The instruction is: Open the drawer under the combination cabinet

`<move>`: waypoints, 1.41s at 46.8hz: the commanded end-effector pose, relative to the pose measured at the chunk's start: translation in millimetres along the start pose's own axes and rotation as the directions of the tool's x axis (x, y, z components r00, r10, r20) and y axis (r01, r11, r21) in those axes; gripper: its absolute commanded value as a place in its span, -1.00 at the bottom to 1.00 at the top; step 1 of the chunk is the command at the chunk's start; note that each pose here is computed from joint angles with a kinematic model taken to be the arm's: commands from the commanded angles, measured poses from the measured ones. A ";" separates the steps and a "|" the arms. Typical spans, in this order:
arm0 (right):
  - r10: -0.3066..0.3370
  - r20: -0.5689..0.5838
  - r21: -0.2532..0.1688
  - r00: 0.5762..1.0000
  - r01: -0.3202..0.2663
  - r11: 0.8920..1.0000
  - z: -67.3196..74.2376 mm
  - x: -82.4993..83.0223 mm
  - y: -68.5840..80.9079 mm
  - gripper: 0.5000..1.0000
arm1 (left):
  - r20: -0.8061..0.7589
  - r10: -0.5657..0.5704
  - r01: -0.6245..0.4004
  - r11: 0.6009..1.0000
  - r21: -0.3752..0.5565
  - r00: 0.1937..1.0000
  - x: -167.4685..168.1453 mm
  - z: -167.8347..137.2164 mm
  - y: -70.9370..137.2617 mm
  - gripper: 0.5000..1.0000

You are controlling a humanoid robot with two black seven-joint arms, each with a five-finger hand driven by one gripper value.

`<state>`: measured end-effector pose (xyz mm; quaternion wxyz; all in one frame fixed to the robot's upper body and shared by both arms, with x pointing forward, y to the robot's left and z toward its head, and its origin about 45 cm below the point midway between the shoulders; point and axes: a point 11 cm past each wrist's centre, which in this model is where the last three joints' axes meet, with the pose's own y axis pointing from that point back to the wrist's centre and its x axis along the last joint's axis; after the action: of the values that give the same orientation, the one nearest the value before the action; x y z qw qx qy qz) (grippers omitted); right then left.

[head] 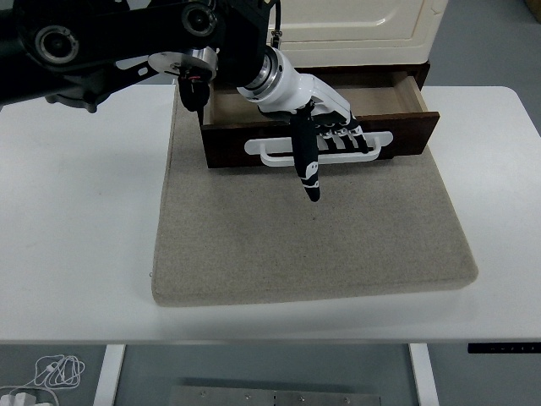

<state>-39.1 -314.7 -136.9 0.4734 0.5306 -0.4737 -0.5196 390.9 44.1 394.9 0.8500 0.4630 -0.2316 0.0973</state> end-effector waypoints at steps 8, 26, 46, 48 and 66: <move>0.000 0.000 0.000 1.000 0.000 1.000 -0.1 0.0 0.0 0.70 | 0.021 -0.024 0.025 0.999 -0.020 0.999 -3.1 3.9 6.1 1.00; 0.001 0.000 0.000 1.000 -0.001 1.000 0.0 0.5 0.1 0.70 | 0.048 0.001 0.002 0.998 -0.061 0.999 4.7 15.6 27.4 1.00; 0.000 0.000 0.000 1.000 0.000 1.000 -0.1 0.0 0.0 0.70 | -0.035 0.203 -0.203 0.918 -0.340 0.979 62.9 72.5 111.9 1.00; 0.000 0.000 0.000 1.000 0.000 1.000 -0.1 0.0 0.0 0.70 | -0.069 0.233 -0.241 0.893 -0.381 0.970 73.7 76.8 126.2 1.00; 0.000 0.000 0.000 1.000 0.000 1.000 -0.1 0.0 0.0 0.70 | -0.497 0.374 -0.622 0.456 -0.637 0.783 159.5 53.9 290.1 1.00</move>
<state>-39.0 -314.7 -136.9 0.4734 0.5306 -0.4738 -0.5195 396.7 124.2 697.0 0.9249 -0.0139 -0.2638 0.2735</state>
